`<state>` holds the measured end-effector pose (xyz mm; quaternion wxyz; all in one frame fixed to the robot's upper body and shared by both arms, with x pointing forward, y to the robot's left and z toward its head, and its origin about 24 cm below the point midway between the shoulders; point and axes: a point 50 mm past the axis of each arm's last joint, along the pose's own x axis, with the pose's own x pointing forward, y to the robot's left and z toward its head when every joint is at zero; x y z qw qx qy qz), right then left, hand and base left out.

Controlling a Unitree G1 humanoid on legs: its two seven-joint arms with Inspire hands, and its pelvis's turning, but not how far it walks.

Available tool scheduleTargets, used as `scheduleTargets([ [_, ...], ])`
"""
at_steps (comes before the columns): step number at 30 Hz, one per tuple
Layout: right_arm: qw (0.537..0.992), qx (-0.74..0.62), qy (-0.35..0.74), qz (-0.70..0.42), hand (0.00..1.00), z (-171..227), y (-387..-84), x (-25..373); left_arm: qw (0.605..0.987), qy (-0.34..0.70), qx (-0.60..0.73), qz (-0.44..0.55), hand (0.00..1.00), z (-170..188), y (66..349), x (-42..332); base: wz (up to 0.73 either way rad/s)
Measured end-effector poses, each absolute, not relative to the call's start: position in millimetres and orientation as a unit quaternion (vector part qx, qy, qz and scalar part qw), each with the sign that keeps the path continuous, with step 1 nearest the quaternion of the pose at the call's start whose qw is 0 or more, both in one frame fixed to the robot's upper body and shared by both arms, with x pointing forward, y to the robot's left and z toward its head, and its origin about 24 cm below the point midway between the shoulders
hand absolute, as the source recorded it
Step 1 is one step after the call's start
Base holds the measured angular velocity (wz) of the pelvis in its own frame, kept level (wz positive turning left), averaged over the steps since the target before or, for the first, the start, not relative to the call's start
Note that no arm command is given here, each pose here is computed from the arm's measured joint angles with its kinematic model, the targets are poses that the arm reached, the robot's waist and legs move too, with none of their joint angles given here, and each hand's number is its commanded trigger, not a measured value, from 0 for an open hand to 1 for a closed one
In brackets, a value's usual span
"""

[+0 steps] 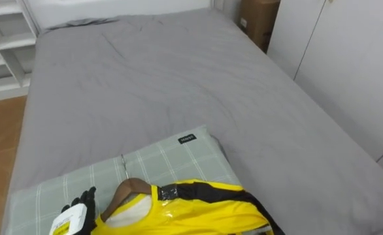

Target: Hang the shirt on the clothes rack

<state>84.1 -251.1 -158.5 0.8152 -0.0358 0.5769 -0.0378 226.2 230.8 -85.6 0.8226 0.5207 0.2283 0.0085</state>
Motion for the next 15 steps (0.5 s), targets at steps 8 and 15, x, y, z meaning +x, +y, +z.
scheduleTargets([
  [8, 0.818, -0.033, 0.574, -0.038, 0.00, -157.7, -249.2, 92.2, 0.821, 0.216, 0.528, -0.012, 0.00, -78.0, 223.9, 245.0, 0.00],
  [15, 0.821, -0.047, 0.567, -0.034, 0.00, -155.8, -248.1, 103.5, 0.827, 0.186, 0.531, -0.002, 0.00, -61.9, 220.8, 268.5, 0.00],
])
